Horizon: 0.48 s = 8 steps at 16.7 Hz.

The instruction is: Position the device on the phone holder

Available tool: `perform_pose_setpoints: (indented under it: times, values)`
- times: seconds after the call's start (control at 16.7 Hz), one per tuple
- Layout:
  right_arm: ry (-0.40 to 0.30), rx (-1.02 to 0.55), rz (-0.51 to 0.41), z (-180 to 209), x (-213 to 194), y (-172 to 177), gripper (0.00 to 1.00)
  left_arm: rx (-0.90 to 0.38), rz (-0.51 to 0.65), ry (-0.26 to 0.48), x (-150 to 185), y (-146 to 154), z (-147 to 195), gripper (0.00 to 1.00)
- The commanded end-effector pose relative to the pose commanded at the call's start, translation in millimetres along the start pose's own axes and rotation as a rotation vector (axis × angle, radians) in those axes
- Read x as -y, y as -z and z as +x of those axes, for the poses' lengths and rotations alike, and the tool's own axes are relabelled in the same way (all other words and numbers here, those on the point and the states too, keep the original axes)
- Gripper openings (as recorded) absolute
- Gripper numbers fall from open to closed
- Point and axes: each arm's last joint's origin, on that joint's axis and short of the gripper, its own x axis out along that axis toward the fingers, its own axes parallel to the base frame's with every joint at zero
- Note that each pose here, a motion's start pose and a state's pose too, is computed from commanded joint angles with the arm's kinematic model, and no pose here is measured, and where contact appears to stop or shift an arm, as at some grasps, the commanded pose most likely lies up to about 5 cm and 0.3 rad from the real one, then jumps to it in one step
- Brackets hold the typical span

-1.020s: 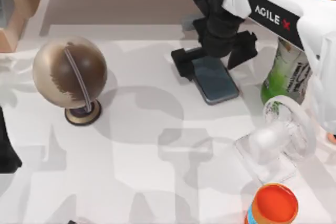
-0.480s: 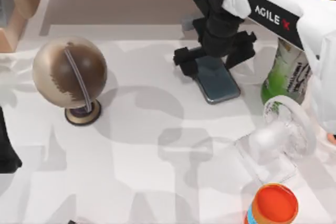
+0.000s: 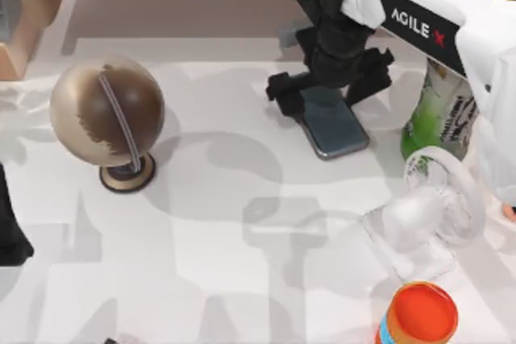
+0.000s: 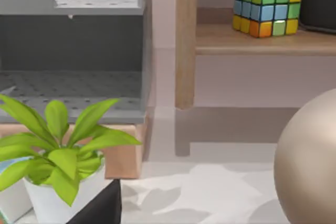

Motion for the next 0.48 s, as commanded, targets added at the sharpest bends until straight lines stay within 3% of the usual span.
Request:
perform_pose_setpoints:
  times: [0.42,0.48]
  values:
    - [0.000,0.000,0.000,0.0,0.0,0.0,0.00,0.000,0.000,0.000,0.0,0.0,0.0,1.00]
    - [0.004,0.024,0.003,-17.3,1.8,-1.0,0.00,0.000,0.000,0.000,0.0,0.0,0.0,1.00]
